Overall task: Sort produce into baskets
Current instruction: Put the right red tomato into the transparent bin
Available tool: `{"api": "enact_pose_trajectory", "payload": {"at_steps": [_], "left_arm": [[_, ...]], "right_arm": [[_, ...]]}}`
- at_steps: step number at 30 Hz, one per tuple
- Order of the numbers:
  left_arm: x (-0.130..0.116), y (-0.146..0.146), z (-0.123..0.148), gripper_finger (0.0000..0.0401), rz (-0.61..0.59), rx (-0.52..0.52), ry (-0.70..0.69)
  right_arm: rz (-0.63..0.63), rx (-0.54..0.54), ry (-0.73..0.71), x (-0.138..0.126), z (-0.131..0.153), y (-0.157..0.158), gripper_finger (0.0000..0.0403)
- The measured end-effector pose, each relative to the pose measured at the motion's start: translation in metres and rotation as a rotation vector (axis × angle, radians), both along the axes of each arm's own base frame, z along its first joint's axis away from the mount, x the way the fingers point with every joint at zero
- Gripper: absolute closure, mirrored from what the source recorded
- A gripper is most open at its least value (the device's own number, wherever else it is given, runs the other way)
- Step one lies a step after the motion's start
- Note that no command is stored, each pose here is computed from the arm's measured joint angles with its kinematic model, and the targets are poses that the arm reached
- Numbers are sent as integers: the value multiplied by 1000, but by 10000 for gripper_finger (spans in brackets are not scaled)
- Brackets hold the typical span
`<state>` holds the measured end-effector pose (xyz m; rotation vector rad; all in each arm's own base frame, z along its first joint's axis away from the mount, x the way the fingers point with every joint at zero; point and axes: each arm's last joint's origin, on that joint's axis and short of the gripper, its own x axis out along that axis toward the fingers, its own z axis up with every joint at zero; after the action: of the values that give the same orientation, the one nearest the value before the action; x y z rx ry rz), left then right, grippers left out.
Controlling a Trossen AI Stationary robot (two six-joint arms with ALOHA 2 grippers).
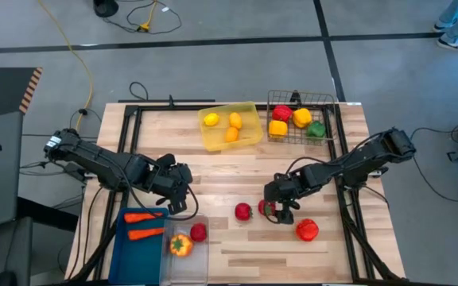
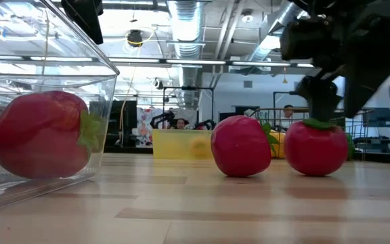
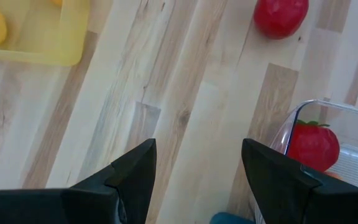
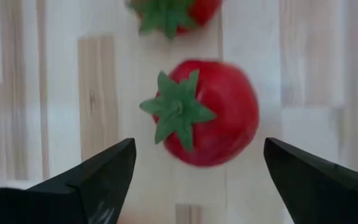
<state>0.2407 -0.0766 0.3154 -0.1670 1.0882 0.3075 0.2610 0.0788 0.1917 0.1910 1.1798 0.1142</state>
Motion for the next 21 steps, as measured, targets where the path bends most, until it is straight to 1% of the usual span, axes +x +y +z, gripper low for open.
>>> {"api": "enact_pose_trajectory", "payload": {"at_steps": [2, 11, 13, 16, 21], "left_arm": [[0, 0, 0, 177, 0, 0, 0], [0, 0, 0, 177, 0, 0, 0], [0, 0, 0, 177, 0, 0, 0], [0, 0, 0, 177, 1, 0, -1], [1, 0, 0, 177, 1, -2, -5]], "right_arm": [[1, -10, -31, 2, 1, 2, 26], [29, 5, -85, 4, 4, 11, 26], [29, -11, -96, 4, 4, 12, 26], [5, -63, -111, 7, 0, 12, 26], [16, -78, -101, 14, -11, 15, 26]]}}
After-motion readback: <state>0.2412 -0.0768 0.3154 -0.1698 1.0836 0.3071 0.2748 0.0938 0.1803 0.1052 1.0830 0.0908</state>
